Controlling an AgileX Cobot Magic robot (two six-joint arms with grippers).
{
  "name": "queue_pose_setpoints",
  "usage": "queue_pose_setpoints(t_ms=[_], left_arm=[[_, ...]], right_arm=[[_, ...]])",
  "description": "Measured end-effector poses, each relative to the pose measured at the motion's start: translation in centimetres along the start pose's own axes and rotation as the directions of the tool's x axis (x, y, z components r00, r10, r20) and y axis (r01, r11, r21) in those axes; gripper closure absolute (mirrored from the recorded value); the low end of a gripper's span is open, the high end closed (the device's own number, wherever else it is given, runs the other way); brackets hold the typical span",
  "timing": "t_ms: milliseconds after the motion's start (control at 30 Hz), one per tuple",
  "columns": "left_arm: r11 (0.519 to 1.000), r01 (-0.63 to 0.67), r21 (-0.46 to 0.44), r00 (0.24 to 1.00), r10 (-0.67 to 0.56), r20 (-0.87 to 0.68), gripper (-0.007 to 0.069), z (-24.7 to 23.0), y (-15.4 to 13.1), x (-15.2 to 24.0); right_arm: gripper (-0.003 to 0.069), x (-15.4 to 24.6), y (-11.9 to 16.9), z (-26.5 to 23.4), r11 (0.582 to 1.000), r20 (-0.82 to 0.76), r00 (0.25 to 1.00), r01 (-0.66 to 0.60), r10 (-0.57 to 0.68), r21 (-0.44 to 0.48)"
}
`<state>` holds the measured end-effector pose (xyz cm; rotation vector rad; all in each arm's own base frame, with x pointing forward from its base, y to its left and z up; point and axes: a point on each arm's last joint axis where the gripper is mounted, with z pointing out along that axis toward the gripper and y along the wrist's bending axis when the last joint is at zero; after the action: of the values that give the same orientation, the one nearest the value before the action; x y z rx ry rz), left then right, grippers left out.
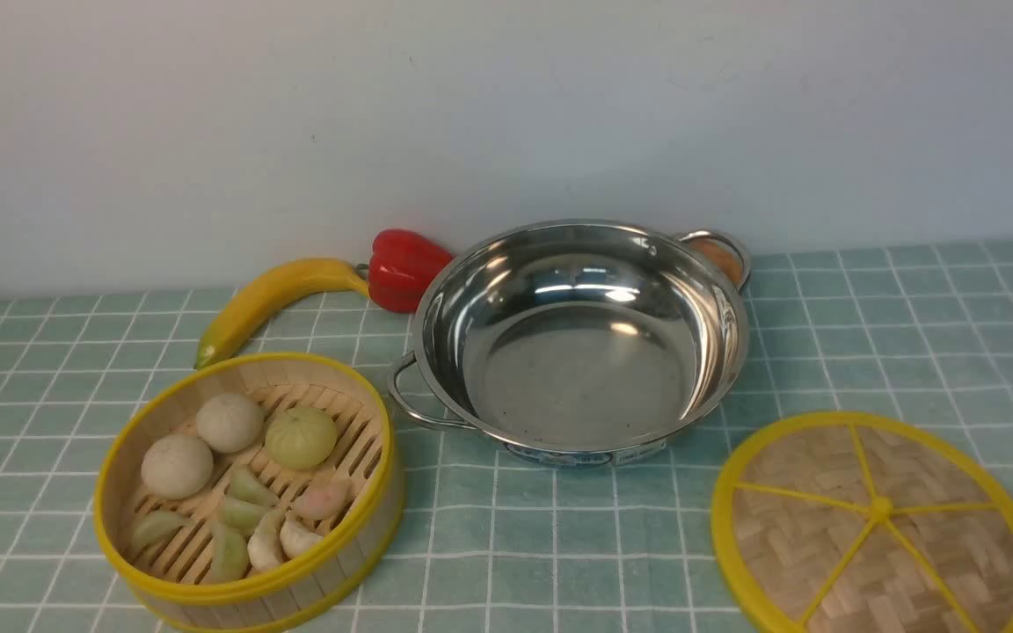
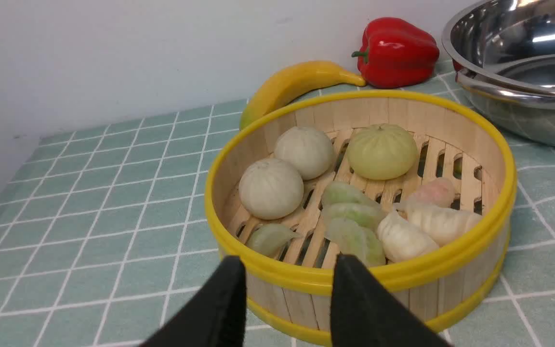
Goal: Place the steamer in the pot on the blue tablecloth, and put the lid on the steamer.
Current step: 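Grasp the rim of the steamer basket holding the buns with the left gripper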
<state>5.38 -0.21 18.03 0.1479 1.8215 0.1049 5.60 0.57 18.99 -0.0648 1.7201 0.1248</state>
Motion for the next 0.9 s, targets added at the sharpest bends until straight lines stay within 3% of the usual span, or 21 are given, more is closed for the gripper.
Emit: queue_pose_setpoints(t_ms=[733,800,833,900], left_arm=[[1.000,0.008,0.002,1.000,-0.008,0.001,0.0382,0.00,-0.02,0.00],[0.993,0.115,0.026,0.993,-0.115,0.007,0.0382,0.00,-0.23,-0.09],[0.991,0.129,0.030,0.992,-0.129,0.007,0.0382,0.00,-0.26,-0.10],[0.938,0.336,0.081,0.941,-0.338,0.009,0.0382,-0.03,-0.66,-0.33]], right_arm=[[0.0410,0.00,0.01,0.00,1.000,0.000,1.000,-0.004,0.004,-0.001],[0.0410,-0.19,0.20,0.00,0.991,0.018,0.991,-0.131,0.132,-0.024],[0.0410,-0.22,0.20,-0.01,0.990,0.019,0.991,-0.133,0.134,-0.047],[0.0410,-0.59,0.44,-0.03,0.937,0.044,0.937,-0.343,0.346,-0.067]])
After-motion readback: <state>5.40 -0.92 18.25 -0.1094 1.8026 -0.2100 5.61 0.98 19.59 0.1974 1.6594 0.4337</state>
